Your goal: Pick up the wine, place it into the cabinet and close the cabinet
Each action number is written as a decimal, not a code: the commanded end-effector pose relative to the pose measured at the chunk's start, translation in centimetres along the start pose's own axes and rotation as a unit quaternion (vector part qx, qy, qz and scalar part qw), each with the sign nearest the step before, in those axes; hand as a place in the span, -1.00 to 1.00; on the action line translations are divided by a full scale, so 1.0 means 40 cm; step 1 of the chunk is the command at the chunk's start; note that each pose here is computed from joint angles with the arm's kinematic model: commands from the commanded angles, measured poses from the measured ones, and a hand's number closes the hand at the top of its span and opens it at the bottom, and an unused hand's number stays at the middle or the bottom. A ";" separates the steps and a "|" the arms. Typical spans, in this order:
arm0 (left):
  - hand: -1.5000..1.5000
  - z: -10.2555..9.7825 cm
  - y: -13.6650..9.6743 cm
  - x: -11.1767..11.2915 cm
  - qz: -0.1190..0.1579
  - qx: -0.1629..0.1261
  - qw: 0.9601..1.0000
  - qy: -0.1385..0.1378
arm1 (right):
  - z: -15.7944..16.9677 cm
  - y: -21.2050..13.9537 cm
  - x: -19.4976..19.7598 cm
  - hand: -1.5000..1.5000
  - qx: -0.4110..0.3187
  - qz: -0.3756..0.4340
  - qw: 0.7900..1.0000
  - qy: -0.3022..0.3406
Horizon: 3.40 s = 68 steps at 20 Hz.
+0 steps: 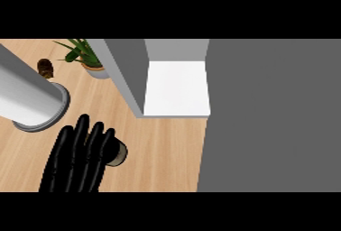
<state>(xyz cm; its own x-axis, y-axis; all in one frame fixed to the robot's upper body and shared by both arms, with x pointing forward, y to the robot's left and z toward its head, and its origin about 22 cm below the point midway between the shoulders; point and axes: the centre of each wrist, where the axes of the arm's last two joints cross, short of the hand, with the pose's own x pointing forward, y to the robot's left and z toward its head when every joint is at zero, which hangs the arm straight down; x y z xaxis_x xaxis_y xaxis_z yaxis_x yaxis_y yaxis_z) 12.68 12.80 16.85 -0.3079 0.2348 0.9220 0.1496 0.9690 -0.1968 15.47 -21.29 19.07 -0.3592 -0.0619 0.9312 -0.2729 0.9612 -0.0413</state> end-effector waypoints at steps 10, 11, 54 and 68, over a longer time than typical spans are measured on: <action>-1.00 0.007 0.181 -0.003 -0.043 0.093 0.995 -0.021 | 0.018 0.000 0.054 -1.00 0.005 0.001 1.000 -0.025; -1.00 0.015 0.188 -0.007 -0.045 0.101 0.994 -0.021 | 0.025 0.018 0.049 -1.00 0.008 -0.007 1.000 -0.020; -1.00 0.075 0.527 -0.628 -0.042 0.108 0.985 0.124 | -0.018 -0.004 0.042 -1.00 0.007 0.000 1.000 -0.022; -1.00 0.082 0.575 -0.731 0.035 0.113 0.987 0.110 | 0.046 0.003 0.077 -1.00 0.019 0.000 1.000 -0.024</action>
<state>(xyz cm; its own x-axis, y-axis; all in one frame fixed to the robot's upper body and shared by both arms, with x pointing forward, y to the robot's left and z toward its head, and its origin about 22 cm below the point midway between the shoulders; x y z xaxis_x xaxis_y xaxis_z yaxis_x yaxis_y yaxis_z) 20.52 28.28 -15.89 -0.0662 0.2882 0.9553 -0.0729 0.9534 -0.2927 15.28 -20.75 20.07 -0.3768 -0.0398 0.9254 -0.2704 0.9603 -0.0688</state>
